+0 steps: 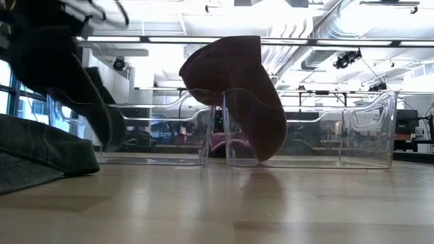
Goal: Pick & Place hat
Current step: Put the right black cap into the left transparent bin, then put the red cap into the right transparent bin
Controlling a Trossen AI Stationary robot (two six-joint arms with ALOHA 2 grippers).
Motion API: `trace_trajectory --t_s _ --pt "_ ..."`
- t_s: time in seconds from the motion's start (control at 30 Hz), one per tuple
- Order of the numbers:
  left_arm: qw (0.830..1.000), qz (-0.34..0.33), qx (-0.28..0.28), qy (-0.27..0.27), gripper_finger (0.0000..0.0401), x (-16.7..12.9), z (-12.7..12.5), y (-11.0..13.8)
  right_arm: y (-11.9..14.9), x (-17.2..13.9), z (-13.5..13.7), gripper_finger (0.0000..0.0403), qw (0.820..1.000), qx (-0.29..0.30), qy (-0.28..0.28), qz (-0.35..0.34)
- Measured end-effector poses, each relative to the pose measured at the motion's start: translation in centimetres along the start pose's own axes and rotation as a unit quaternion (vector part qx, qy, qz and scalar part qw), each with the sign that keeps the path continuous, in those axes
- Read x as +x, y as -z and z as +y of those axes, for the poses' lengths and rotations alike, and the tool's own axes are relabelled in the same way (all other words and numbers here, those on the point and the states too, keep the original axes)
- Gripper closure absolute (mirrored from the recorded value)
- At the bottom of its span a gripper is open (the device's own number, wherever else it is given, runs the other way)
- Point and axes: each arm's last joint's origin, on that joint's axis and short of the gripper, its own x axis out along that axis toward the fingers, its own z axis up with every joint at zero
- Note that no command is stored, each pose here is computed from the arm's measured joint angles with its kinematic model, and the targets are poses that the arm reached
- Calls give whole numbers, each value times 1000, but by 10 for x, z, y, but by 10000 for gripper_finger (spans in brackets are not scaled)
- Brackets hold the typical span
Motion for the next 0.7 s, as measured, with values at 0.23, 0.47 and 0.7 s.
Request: trace_trajectory --t_s 0.23,0.47,0.7 --pt "999 6 -15 32 400 -2 4 -3 0 0 1 261 1000 -5 0 0" --pt "994 -85 -38 56 401 -49 15 -8 0 0 -1 260 1000 -5 2 0" --pt "962 -240 -92 92 401 -81 20 -24 -8 -9 -6 261 997 19 78 -21"
